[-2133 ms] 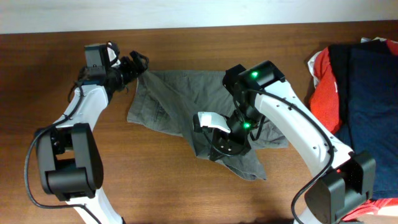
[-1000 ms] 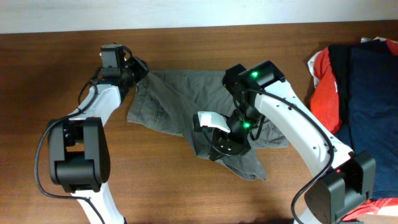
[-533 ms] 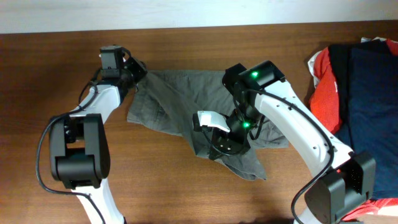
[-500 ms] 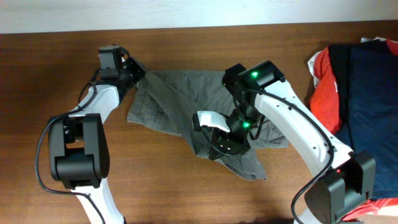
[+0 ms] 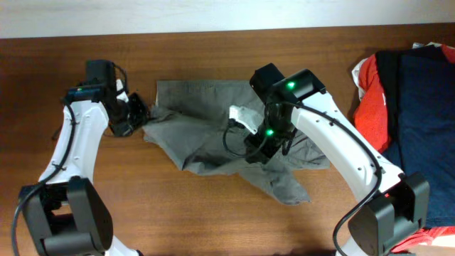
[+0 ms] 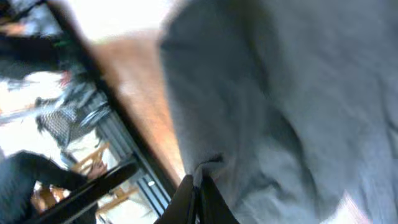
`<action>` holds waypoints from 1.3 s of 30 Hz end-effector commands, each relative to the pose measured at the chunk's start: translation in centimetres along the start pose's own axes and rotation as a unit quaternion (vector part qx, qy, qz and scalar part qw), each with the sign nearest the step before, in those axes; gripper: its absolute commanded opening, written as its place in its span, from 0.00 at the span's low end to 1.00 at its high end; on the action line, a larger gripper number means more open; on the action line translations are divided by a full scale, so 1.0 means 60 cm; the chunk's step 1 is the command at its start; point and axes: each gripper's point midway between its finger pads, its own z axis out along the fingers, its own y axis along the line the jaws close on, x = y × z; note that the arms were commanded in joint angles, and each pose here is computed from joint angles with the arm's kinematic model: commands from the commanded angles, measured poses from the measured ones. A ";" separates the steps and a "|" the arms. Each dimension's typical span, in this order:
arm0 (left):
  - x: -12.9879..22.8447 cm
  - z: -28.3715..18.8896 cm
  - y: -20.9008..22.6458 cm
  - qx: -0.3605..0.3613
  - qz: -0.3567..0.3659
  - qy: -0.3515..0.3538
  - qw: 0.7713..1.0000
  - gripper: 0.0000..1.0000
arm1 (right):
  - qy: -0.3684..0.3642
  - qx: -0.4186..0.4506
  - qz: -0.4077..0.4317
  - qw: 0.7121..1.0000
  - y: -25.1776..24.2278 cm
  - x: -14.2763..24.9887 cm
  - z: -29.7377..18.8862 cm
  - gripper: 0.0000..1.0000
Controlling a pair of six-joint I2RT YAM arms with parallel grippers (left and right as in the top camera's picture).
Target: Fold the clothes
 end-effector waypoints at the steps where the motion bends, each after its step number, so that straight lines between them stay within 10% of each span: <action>1: 0.064 0.023 0.050 -0.096 0.033 0.036 0.994 0.01 | 0.013 0.116 0.142 0.983 -0.059 0.021 -0.006 0.04; 8: 0.153 0.091 0.117 -0.152 0.050 0.086 0.983 0.01 | 0.042 0.162 0.279 0.945 -0.159 0.110 0.139 0.04; 19: 0.134 0.139 0.118 -0.122 0.058 0.029 0.990 0.01 | 0.015 0.236 0.367 0.900 -0.251 0.159 0.148 0.04; 33: -0.046 0.220 0.026 -0.001 0.106 -0.199 0.974 0.01 | -0.202 0.301 0.310 0.879 -0.375 0.006 0.159 0.04; 39: -0.060 0.079 -0.019 -0.055 0.145 -0.106 0.982 0.01 | -0.238 0.216 0.206 0.924 -0.242 -0.035 0.028 0.04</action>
